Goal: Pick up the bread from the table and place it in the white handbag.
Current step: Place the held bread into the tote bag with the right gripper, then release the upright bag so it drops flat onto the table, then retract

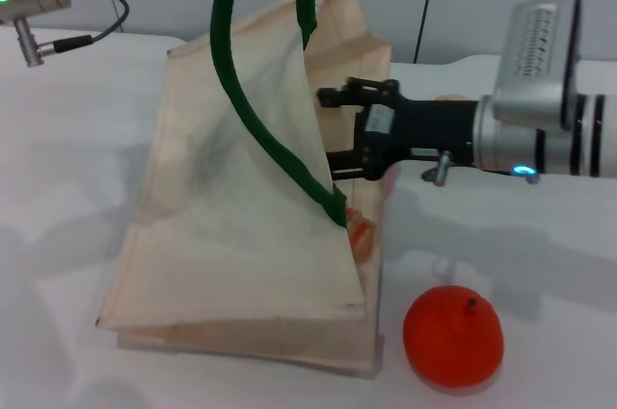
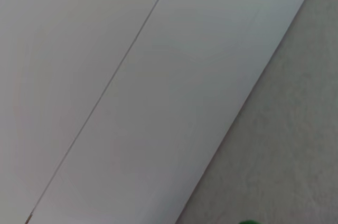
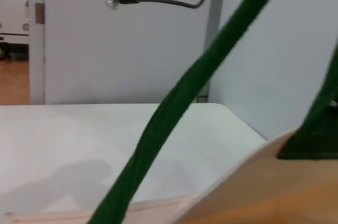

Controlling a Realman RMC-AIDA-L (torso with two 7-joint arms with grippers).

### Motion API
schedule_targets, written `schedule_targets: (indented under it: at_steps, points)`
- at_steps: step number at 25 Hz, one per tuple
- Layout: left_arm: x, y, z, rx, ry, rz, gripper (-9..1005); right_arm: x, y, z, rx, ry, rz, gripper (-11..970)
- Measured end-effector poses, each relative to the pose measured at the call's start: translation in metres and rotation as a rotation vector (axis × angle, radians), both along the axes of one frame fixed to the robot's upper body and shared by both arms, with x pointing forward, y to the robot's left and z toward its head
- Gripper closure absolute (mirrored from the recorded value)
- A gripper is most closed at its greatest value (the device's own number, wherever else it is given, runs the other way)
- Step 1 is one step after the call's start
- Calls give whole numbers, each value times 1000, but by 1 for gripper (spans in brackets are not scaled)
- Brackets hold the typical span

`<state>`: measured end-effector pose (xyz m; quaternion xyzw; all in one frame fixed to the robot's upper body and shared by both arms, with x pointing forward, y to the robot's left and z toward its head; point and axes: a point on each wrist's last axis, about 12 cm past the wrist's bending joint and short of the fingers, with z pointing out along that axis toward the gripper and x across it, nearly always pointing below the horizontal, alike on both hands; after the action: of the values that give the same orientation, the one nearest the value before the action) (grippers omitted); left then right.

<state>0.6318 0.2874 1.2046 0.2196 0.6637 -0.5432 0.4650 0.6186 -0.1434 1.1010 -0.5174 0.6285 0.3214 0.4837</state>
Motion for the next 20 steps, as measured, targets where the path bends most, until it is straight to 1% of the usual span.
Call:
schedule_targets:
  at_steps: [3, 7, 13, 16, 20]
  points:
    - [0, 1, 0, 1, 0, 2, 877, 0, -17, -7, 14, 15, -84, 80]
    - [-1, 3, -1, 1, 2, 9, 877, -5, -55, -21, 34, 35, -233, 83]
    - [-3, 6, -4, 1, 9, 18, 877, -13, -109, -32, 116, 45, -480, 85]
    - [-3, 6, -5, 7, 14, 23, 877, -16, -127, -34, 159, 47, -576, 84]
    - [0, 8, -8, 25, 36, 51, 877, -21, -141, -37, 198, 45, -654, 82]
